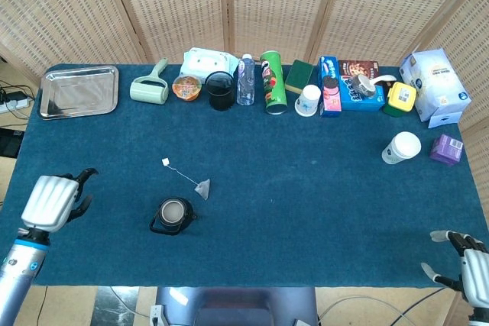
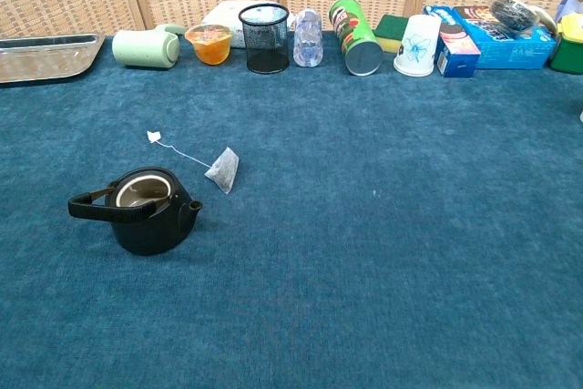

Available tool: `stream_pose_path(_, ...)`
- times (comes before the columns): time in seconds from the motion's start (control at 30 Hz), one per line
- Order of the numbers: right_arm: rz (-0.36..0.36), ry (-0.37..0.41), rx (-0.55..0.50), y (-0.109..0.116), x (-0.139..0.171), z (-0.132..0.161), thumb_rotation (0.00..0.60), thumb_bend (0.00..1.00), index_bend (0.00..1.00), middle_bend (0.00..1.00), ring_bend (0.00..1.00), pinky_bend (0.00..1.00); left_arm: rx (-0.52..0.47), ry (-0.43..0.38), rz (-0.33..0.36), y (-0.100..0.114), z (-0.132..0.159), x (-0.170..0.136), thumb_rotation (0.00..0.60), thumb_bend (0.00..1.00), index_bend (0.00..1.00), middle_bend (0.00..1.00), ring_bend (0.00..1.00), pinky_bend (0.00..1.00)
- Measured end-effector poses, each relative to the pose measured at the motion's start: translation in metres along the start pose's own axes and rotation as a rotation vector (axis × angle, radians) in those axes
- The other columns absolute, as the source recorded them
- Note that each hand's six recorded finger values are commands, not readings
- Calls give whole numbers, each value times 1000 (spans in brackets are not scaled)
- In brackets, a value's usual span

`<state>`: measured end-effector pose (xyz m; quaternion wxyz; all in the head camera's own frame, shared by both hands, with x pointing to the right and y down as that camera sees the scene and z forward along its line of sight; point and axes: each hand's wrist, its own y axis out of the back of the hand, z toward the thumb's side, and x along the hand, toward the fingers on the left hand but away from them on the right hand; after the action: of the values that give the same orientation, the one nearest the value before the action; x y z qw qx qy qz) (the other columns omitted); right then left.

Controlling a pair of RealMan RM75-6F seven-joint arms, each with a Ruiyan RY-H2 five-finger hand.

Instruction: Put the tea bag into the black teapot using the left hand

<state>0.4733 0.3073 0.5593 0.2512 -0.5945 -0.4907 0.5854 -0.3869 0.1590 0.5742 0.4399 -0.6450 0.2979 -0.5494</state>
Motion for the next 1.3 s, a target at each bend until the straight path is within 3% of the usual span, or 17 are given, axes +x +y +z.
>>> stream_pose_path(0.17, 3, -12, -3, 0, -3, -3, 600, 216, 354, 390, 314, 294, 64, -37, -41, -5, 10, 27, 600, 347, 313, 997, 952, 930)
stream_pose_path(0.3, 3, -35, -6, 0, -4, -9, 600, 216, 354, 390, 315, 296, 81, -61, -90, -12, 20, 53, 600, 403, 342, 1000, 990, 954)
stream_pose_path(0.6, 3, -60, -8, 0, -4, -16, 600, 217, 354, 390, 316, 297, 85, -87, -189, -24, 37, 103, 600, 514, 350, 1000, 999, 956)
stream_pose_path(0.83, 5, -65, -7, 0, -5, -17, 600, 218, 354, 391, 316, 298, 85, -82, -223, -32, 36, 125, 600, 422, 383, 1000, 1000, 956)
stream_pose_path(1.07, 5, -73, -4, 0, -6, -18, 600, 217, 354, 391, 316, 298, 71, -70, -230, -42, 35, 143, 600, 412, 495, 1000, 1000, 956)
stream_pose_path(1.3, 5, -84, -2, 0, -7, -19, 600, 216, 354, 391, 316, 298, 65, -68, -236, -53, 39, 157, 600, 413, 504, 1000, 1000, 956)
